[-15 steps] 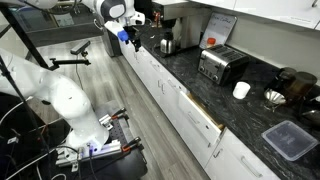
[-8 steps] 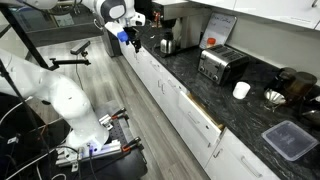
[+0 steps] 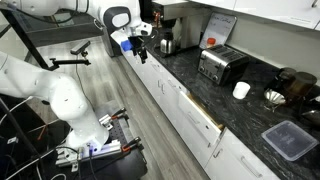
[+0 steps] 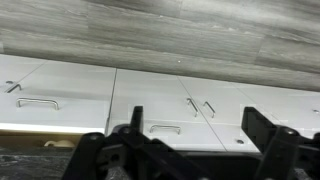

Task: Open the ajar drawer, remove the white mug from the drawer and place it on the countertop

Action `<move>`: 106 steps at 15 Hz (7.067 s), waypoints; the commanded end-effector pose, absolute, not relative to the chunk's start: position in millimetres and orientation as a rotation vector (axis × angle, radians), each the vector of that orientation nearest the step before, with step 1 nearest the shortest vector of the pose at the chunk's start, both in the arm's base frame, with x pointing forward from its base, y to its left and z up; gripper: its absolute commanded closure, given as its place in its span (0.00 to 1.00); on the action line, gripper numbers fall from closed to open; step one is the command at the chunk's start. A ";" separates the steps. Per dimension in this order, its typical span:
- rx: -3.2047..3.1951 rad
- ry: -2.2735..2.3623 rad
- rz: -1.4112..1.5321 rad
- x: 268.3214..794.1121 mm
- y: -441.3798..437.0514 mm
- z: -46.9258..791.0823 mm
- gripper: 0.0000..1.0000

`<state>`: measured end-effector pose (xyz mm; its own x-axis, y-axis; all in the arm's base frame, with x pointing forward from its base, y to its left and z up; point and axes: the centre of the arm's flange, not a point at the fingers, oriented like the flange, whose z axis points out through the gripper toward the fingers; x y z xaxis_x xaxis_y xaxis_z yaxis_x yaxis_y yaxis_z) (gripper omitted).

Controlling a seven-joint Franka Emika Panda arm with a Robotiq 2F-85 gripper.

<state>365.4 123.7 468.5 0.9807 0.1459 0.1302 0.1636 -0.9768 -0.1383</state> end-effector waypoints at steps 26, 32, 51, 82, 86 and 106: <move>-2.925 -0.766 -0.275 405.6 -11.2 392.4 0.00; -2.871 -1.082 -0.265 425.5 -41.5 344.9 0.00; -3.019 -1.630 -0.246 486.4 -87.4 268.4 0.00; -2.722 -1.898 -0.482 500.0 -104.2 218.6 0.00; -2.696 -1.966 -0.463 507.0 -113.2 211.4 0.00; -2.578 -2.135 -0.426 566.1 -135.7 154.4 0.00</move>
